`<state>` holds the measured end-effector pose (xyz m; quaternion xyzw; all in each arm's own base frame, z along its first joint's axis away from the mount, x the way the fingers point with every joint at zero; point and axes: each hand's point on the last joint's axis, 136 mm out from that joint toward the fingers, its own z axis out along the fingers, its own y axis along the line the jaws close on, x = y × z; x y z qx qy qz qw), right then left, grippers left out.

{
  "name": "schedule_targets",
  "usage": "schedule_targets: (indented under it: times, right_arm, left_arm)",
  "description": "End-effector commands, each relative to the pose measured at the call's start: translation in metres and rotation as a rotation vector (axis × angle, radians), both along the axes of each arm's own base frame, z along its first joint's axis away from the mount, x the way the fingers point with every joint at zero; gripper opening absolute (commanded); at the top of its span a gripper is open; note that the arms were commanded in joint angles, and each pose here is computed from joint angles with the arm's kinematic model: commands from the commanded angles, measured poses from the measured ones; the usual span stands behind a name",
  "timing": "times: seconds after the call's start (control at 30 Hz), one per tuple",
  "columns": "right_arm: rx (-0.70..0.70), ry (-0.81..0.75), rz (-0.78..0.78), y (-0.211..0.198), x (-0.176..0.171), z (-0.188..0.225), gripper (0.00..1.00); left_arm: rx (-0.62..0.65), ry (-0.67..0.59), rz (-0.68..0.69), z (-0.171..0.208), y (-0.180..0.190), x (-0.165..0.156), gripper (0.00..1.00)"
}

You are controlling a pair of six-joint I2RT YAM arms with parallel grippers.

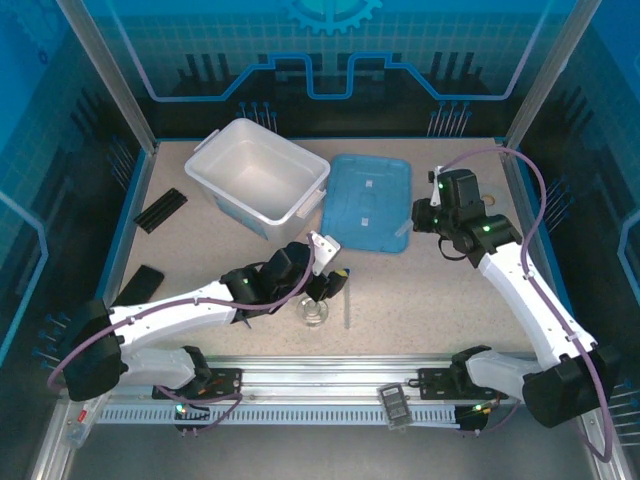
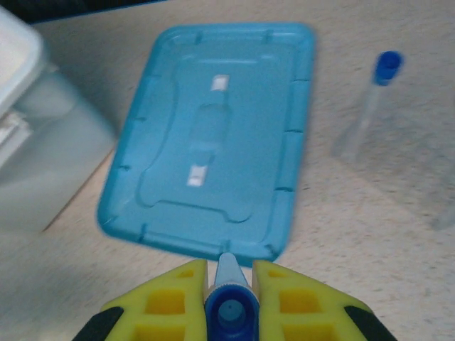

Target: Organize the chemistry lab equipment

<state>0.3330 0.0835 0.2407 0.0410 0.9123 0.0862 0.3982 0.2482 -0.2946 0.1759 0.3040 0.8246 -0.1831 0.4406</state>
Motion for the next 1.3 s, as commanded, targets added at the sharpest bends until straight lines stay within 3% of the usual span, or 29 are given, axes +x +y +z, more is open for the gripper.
schedule_targets:
  times: [0.0,0.53,1.27]
  right_arm:
    - [-0.061,-0.083,-0.169,-0.037,0.015,0.008,0.12]
    - [-0.13,-0.054,-0.377,-0.111,0.047,-0.007,0.12]
    - [-0.139,-0.01,-0.392,-0.118,0.096,-0.036,0.13]
  left_arm:
    - [-0.019,0.013,0.026,0.002,0.006,-0.004,0.67]
    - [-0.021,0.021,0.041,-0.002,0.014,-0.008,0.67]
    - [-0.007,0.017,0.066,-0.003,0.029,-0.013,0.67]
